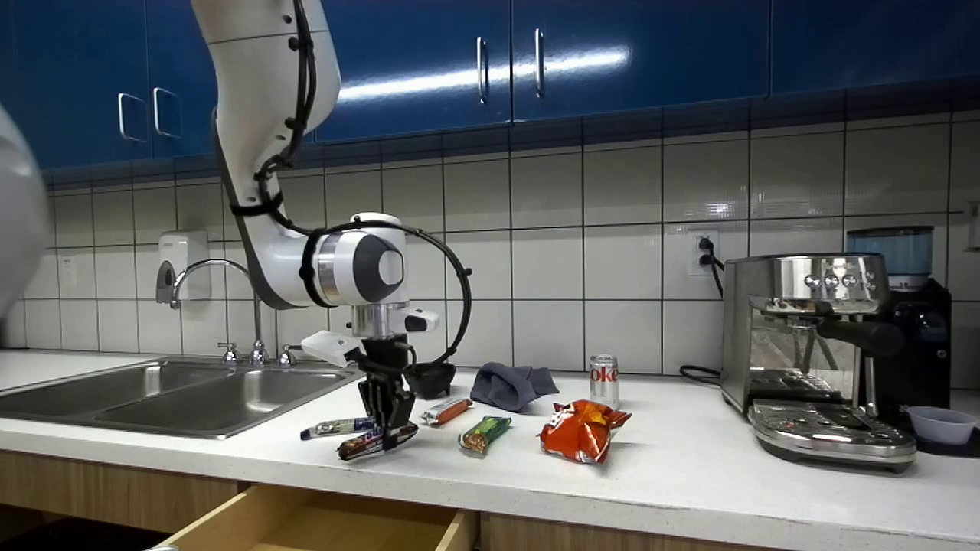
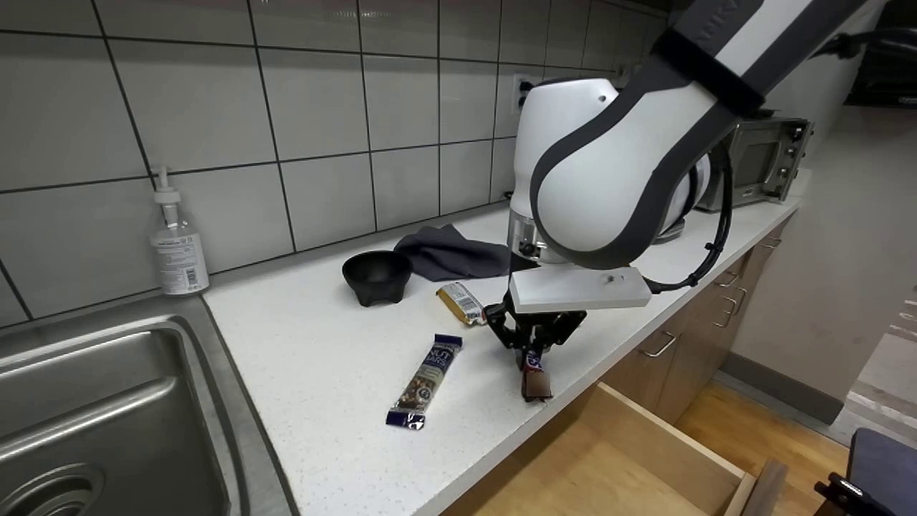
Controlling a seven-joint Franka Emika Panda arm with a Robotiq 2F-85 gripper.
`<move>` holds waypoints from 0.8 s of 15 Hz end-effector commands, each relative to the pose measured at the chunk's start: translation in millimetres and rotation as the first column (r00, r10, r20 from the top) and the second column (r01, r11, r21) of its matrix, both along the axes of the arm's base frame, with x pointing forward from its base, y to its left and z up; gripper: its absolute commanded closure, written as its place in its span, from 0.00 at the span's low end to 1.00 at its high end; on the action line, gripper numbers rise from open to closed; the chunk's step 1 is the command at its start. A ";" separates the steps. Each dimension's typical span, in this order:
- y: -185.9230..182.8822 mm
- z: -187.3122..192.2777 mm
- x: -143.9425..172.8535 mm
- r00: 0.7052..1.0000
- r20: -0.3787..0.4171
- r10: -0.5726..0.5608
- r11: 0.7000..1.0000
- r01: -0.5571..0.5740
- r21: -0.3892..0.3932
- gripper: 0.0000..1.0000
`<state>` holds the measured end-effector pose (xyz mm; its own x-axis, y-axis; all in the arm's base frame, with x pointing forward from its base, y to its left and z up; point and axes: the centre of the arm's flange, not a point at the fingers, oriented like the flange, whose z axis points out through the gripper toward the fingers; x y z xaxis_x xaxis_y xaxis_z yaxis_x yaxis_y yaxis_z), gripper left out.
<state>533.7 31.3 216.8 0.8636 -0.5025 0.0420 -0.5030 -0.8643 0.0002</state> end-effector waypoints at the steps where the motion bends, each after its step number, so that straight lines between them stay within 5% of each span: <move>1: 1.8 25.1 -32.0 0.999 0.043 -0.009 1.000 0.009 0.014 0.96; 12: 6.6 45.7 -88.6 0.998 0.058 0.001 0.999 -0.003 0.033 0.96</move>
